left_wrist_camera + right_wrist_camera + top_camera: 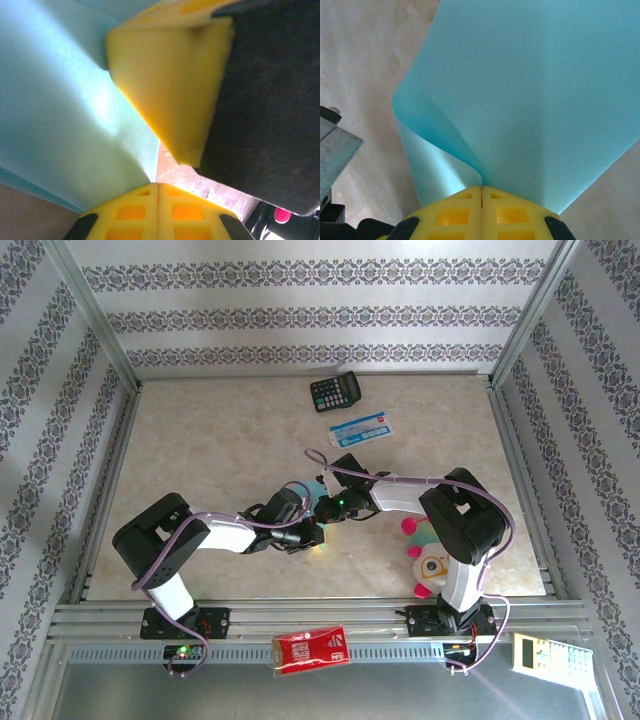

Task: Fold a paper plane with a square sheet of paper (pick it up from the middle)
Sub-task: Third fold the triangle at the center of the table.

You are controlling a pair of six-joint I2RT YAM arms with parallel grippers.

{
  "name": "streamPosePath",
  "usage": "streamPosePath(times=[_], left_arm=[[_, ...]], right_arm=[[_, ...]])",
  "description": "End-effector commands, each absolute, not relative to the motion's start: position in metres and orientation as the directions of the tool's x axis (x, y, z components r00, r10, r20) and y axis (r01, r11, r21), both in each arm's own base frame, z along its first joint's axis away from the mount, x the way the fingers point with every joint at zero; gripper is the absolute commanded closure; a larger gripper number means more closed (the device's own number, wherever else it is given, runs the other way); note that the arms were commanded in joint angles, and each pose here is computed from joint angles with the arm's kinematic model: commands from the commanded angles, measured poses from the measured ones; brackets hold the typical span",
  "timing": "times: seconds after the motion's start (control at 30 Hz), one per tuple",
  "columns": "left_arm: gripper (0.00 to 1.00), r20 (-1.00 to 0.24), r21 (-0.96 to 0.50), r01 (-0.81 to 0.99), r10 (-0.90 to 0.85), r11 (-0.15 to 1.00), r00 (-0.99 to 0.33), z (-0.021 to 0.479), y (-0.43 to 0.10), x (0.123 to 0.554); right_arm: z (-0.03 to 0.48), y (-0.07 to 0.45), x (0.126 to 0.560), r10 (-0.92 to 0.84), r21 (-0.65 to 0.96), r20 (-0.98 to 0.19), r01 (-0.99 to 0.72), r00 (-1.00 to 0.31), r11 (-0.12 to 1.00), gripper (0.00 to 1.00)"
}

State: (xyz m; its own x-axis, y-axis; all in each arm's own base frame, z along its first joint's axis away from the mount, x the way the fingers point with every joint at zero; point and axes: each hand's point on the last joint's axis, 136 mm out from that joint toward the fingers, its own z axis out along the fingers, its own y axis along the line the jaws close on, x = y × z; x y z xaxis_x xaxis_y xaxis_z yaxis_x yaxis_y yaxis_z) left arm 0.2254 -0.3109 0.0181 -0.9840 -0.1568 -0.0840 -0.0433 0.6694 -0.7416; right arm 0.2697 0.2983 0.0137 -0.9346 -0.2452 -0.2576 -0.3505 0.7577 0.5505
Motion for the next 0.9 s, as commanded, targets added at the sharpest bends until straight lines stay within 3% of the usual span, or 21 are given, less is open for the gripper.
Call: streamPosePath(times=[0.0,0.27,0.67,0.87], left_arm=[[1.0,-0.087,-0.723,-0.03,-0.135,0.69,-0.987,0.011,-0.312,0.218],[1.0,-0.143,-0.74,0.028,-0.116,0.672,-0.983,0.044,-0.319,0.219],[1.0,-0.08,-0.707,0.0,-0.08,0.707,-0.994,0.01,-0.323,0.209],[0.99,-0.11,-0.718,0.03,-0.07,0.695,-0.991,0.026,-0.326,0.213]], right_arm=[[-0.033,0.256,0.247,-0.239,0.421,-0.106,-0.261,-0.965,0.869,1.0],[-0.031,0.256,0.248,-0.238,0.426,-0.108,-0.261,-0.965,0.866,1.0],[-0.032,0.256,0.248,-0.239,0.425,-0.108,-0.262,-0.965,0.866,1.0],[-0.03,0.257,0.249,-0.238,0.426,-0.113,-0.263,-0.965,0.865,1.0]])
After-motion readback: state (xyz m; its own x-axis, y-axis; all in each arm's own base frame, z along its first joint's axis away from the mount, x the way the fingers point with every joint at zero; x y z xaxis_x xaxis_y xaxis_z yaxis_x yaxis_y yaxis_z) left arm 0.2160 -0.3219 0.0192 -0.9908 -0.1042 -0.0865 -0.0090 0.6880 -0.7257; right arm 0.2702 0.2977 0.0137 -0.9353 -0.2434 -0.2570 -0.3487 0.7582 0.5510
